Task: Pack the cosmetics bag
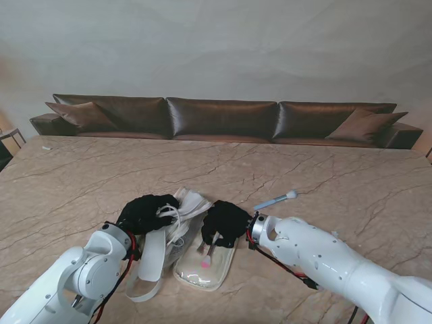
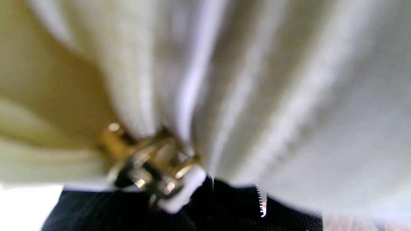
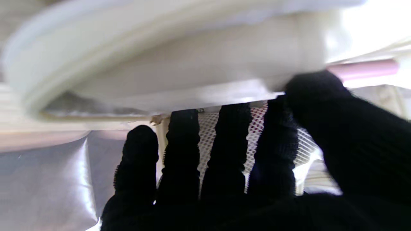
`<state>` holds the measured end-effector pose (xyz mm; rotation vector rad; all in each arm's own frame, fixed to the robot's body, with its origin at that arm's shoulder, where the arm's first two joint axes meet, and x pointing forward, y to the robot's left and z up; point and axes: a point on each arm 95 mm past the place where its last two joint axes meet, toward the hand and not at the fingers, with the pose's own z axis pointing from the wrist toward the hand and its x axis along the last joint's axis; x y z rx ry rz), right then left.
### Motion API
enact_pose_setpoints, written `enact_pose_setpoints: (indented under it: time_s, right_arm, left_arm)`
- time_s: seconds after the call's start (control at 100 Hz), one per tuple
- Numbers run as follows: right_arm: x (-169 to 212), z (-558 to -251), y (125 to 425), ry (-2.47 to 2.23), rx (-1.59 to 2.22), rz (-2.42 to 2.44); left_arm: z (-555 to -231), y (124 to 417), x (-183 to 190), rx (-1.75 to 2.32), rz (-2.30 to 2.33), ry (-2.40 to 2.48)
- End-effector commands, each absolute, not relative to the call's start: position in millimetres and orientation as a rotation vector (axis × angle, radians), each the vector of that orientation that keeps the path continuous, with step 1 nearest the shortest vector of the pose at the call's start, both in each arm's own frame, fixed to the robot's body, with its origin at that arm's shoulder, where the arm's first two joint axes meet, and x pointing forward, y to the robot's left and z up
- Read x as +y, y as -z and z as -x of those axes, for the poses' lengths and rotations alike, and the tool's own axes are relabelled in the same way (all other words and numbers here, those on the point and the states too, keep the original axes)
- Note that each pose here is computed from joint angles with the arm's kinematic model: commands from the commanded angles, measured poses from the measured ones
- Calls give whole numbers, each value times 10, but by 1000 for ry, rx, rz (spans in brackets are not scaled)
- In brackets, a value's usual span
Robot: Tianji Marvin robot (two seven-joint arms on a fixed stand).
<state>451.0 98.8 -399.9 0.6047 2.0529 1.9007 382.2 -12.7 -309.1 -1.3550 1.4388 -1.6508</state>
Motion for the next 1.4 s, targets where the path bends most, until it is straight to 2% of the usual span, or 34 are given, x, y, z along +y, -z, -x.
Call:
enact_pose_setpoints:
  time_s: [0.0, 0.68, 1.39]
  right_arm:
    - [1017, -4512, 3949, -1894, 2042, -554]
    - [1019, -4457, 3803, -1717, 1931, -431]
    - [583, -4393, 3493, -1620, 1847, -581]
  left_arm:
    - [-3782, 3106, -145, 1444, 1360, 1657]
    - [-3785, 3123, -151, 1447, 1365, 1660]
    - [-3803, 3179, -141, 1421, 1384, 1667]
